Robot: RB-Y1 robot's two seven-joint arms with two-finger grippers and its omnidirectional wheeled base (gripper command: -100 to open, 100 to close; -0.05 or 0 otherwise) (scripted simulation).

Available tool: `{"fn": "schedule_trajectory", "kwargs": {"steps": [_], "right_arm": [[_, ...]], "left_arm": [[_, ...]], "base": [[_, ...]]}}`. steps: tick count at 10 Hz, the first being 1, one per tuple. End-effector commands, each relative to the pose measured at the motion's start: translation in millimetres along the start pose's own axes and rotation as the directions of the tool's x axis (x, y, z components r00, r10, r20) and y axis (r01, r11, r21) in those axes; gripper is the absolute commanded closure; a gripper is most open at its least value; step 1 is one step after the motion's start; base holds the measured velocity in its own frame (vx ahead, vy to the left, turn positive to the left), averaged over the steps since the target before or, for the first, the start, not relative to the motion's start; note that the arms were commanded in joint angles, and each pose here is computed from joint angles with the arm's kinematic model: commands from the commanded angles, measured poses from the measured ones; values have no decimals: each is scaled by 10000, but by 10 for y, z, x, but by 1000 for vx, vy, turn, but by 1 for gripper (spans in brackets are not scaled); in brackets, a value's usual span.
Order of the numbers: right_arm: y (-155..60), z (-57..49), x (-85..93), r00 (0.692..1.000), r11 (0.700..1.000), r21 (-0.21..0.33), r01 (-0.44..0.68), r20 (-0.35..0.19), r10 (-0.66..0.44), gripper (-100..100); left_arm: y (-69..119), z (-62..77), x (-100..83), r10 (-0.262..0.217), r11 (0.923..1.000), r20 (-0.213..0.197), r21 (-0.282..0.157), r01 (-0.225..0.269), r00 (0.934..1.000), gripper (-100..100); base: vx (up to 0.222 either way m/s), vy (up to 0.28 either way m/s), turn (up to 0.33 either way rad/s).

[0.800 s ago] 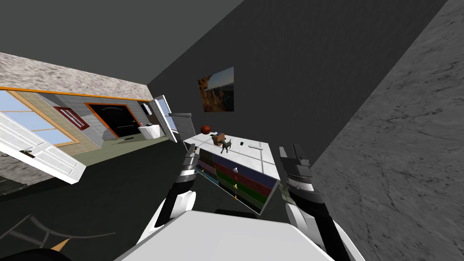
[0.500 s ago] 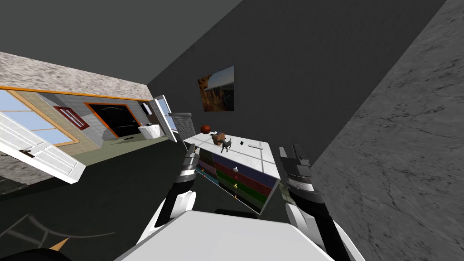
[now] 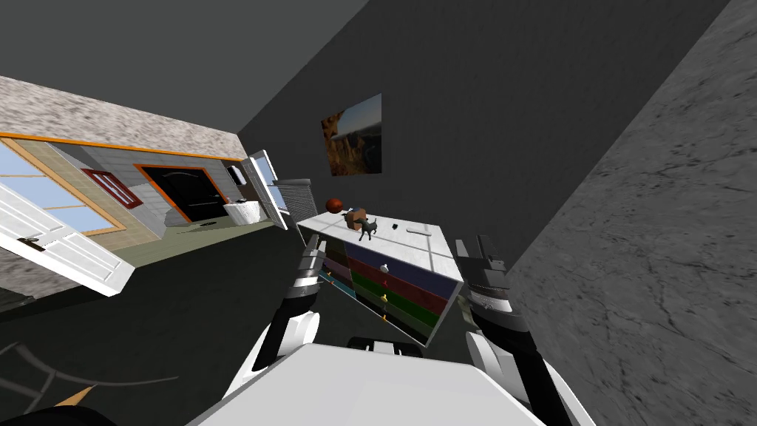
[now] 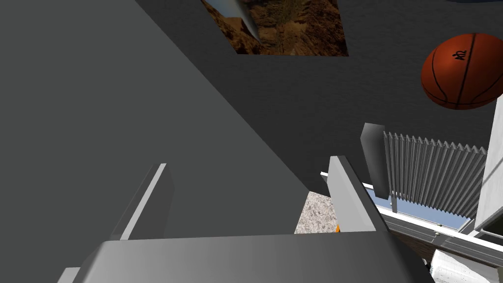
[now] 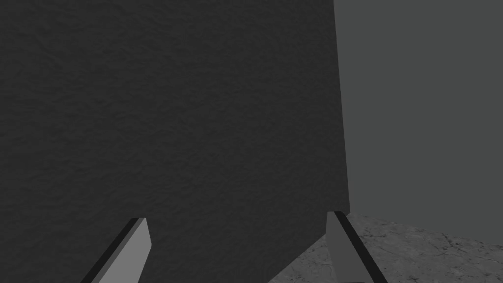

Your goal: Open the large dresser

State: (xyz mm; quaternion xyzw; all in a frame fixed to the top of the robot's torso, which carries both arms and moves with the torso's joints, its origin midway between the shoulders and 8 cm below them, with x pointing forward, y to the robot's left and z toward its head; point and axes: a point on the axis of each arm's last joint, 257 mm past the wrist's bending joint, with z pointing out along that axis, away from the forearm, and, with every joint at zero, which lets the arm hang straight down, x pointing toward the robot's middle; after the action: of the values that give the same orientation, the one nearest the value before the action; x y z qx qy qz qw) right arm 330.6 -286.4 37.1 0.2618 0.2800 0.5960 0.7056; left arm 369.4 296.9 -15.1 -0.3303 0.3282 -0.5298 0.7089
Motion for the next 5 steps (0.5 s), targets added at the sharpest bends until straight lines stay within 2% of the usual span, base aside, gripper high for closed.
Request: {"fn": "schedule_trajectory", "kwargs": {"steps": [1, 2, 3, 5], "right_arm": [[0, 0, 0, 10000, 10000, 0, 0, 0, 0, 0], [0, 0, 0, 10000, 10000, 0, 0, 0, 0, 0], [-2, -1, 0, 10000, 10000, 5, -1, 1, 1, 0], [-3, -1, 0, 10000, 10000, 7, -2, 2, 2, 0]], "left_arm": [[0, 0, 0, 0, 10000, 0, 0, 0, 10000, 0], [76, -7, 57, 192, 9997, -390, -114, -197, 9991, -100], [125, -14, 83, 262, 9994, -542, -192, -272, 9982, -100], [382, -60, 184, 438, 9967, -1018, -638, -505, 9938, -100]], "base": [[0, 0, 0], [5, -19, -24], [-5, -38, -27], [-2, -76, -59]]}}
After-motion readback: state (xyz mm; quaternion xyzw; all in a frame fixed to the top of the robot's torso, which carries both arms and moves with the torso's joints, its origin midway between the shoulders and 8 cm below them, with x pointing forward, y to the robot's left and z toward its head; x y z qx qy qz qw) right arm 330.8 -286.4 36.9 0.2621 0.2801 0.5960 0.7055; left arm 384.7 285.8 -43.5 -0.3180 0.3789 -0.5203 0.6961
